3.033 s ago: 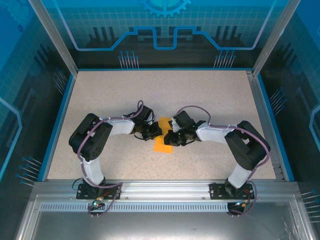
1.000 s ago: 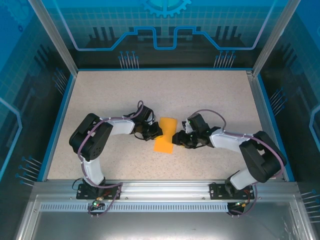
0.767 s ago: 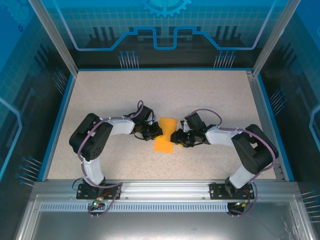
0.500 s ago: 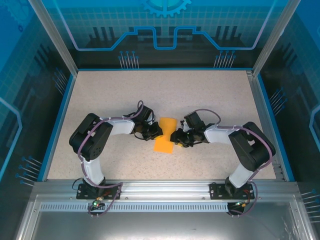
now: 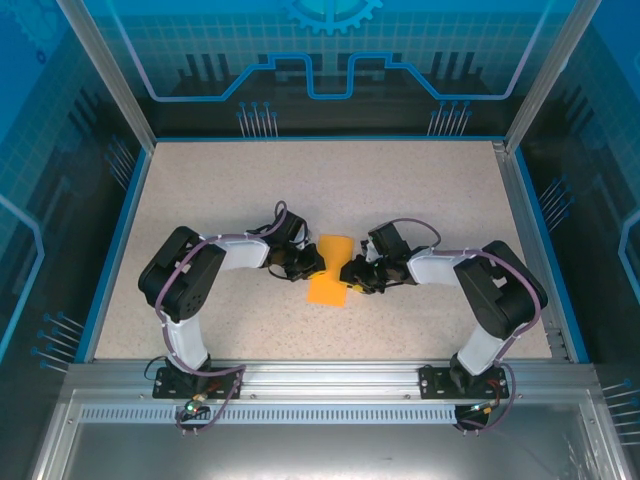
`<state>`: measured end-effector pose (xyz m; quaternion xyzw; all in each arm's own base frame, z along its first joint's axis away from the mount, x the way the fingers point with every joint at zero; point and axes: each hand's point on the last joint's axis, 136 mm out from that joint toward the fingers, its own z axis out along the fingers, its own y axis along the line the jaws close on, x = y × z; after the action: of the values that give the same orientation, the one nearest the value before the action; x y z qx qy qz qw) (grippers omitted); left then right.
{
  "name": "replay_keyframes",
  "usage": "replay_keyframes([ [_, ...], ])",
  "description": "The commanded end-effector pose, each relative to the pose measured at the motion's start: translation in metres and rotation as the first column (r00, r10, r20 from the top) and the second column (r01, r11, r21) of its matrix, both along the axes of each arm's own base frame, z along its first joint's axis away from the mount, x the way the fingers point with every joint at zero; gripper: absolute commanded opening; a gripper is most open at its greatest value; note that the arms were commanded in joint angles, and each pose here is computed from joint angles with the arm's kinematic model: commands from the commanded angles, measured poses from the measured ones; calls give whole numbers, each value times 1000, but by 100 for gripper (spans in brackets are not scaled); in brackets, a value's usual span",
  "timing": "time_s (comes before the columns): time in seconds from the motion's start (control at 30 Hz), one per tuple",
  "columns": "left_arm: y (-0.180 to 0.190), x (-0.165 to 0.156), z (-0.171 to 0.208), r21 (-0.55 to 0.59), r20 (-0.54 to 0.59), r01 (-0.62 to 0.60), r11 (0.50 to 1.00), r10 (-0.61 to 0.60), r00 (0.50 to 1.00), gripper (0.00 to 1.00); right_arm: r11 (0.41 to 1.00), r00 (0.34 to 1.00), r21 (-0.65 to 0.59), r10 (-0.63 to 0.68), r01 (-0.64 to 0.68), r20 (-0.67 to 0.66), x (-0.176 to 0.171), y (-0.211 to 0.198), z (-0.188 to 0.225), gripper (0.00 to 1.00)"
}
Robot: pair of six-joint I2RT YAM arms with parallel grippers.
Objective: Fold a paper plane with a square sheet of paper (pick it up from the middle)
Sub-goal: Turn over the paper at the center of the table.
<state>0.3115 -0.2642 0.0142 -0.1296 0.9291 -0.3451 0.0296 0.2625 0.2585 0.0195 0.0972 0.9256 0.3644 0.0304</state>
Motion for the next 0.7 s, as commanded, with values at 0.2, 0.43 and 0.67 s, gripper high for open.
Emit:
replay_keyframes([
  [0.2, 4, 2, 8, 8, -2, -14, 1000, 14, 1000, 12, 997, 996, 71, 1, -7, 87, 15, 12, 5, 32],
  [0.43, 3, 4, 11, -2, 2, -22, 1000, 22, 1000, 12, 998, 995, 63, 13, -19, 94, 11, 9, 1, 32],
  [0.67, 1, 7, 25, -26, 34, -34, 999, 35, 999, 14, 995, 992, 75, 50, -59, 120, 6, 11, -4, 25],
])
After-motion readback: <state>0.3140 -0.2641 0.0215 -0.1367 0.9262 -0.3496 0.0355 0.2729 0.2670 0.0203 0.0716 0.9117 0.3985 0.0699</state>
